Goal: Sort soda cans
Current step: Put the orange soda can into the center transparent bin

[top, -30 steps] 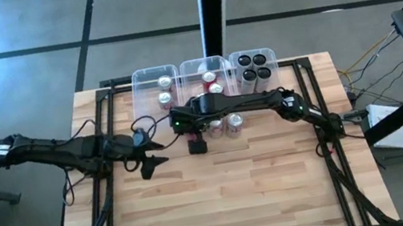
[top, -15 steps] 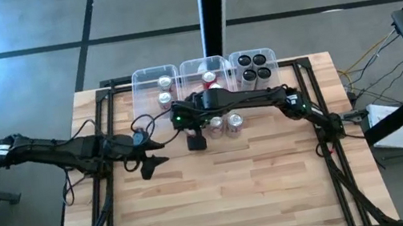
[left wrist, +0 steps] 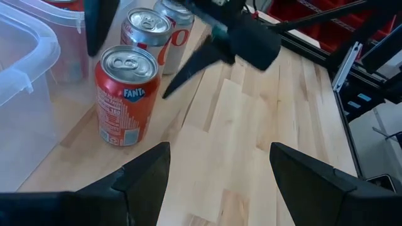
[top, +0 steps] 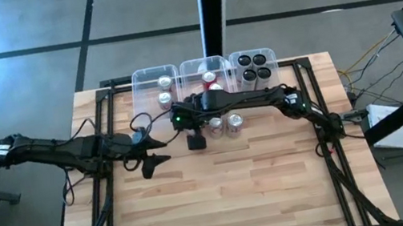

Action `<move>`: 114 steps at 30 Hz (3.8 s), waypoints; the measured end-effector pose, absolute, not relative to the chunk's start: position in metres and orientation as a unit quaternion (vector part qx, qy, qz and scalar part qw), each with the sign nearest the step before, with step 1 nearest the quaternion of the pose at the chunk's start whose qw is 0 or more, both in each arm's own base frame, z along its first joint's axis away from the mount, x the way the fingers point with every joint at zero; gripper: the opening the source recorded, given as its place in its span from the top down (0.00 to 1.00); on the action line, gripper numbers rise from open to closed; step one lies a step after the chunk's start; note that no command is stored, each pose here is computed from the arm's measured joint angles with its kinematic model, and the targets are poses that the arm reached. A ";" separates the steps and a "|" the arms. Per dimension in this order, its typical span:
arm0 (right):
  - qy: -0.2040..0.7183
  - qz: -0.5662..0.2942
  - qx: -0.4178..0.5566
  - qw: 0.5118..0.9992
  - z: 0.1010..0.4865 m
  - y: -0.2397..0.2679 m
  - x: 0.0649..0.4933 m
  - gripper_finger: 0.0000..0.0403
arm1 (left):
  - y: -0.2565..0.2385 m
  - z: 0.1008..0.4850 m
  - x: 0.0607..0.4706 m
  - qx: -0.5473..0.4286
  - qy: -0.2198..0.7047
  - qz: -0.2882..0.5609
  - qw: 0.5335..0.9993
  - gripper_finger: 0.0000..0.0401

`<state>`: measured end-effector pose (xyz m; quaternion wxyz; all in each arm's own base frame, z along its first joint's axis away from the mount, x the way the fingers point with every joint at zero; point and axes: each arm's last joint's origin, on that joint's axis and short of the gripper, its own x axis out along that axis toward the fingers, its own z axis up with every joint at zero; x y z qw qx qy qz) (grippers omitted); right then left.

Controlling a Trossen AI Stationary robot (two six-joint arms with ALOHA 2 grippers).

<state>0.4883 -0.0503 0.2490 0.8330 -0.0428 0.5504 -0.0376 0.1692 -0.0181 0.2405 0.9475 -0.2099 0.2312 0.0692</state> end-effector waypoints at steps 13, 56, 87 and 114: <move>0.568 -0.021 -0.022 0.823 0.232 -0.047 0.487 0.13 | -0.018 0.240 0.169 -0.215 0.232 0.070 0.946 0.36; 0.599 -0.028 -0.009 0.800 0.208 -0.031 0.491 0.09 | -0.012 0.294 0.146 -0.146 0.246 0.108 0.952 0.36; 0.363 -0.209 0.027 0.907 0.406 -0.097 0.410 0.26 | -0.005 0.405 0.091 -0.092 0.097 0.074 0.988 0.36; 0.467 -0.315 0.095 0.821 0.298 -0.206 0.436 0.26 | -0.001 0.374 0.093 -0.134 0.192 0.169 0.957 0.36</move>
